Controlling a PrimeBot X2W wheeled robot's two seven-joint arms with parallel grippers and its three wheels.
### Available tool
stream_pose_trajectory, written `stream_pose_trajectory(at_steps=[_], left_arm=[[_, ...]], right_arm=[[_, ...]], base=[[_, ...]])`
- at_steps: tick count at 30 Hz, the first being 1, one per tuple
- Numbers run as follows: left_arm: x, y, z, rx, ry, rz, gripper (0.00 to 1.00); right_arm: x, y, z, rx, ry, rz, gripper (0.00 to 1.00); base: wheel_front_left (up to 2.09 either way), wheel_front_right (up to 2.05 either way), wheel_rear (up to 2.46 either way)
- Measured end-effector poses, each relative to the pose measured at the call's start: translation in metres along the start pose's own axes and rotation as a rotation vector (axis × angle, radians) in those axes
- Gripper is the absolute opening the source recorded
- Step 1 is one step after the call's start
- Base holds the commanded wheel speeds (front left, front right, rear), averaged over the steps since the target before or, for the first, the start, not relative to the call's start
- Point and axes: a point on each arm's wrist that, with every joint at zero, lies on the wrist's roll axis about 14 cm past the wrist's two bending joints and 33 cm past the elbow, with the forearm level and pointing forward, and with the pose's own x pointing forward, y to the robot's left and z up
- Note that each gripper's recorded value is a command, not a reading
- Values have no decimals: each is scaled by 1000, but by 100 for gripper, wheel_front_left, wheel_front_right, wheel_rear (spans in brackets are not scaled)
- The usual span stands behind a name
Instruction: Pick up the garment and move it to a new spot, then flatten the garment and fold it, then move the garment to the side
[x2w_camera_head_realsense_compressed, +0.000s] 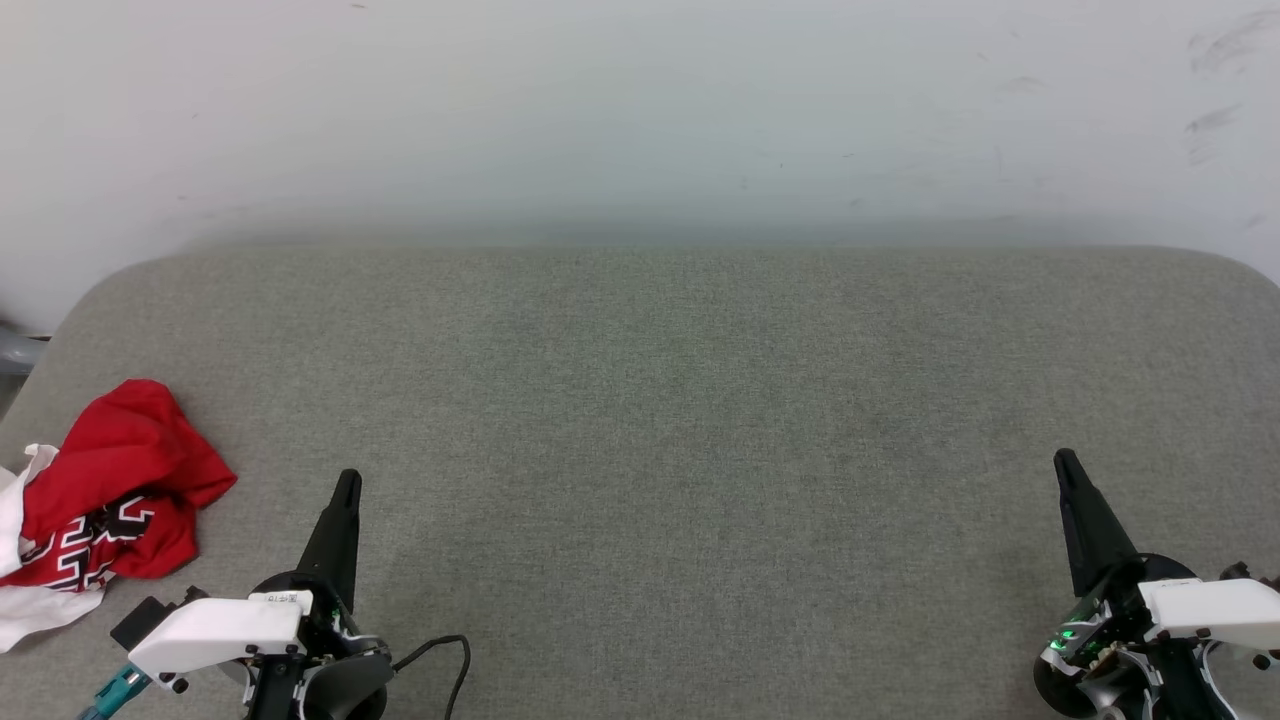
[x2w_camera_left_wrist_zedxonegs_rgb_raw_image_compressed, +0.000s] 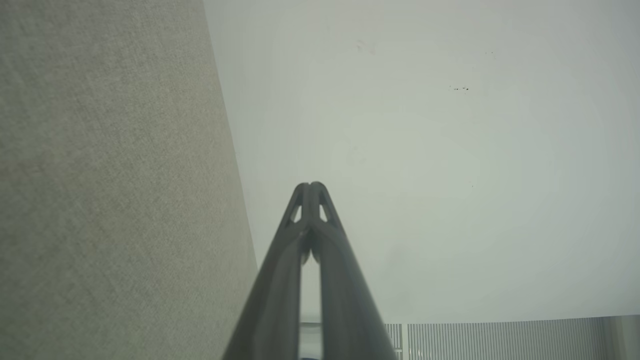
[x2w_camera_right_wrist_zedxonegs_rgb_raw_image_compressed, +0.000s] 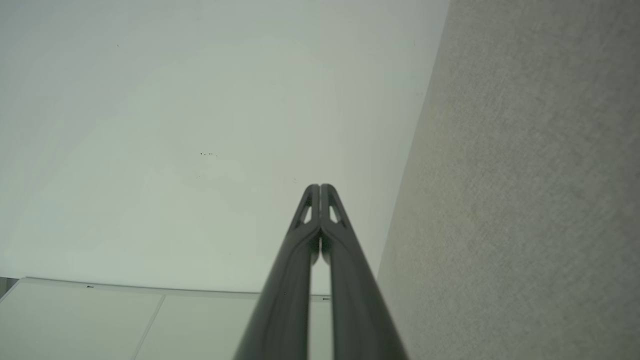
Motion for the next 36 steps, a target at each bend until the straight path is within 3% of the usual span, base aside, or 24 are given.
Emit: stream_pose_trajectory(at_steps=[36], left_arm=[[0,0,0,0,0,0,0]], right_arm=[[0,0,0,0,0,0,0]], base=[[0,0,0]])
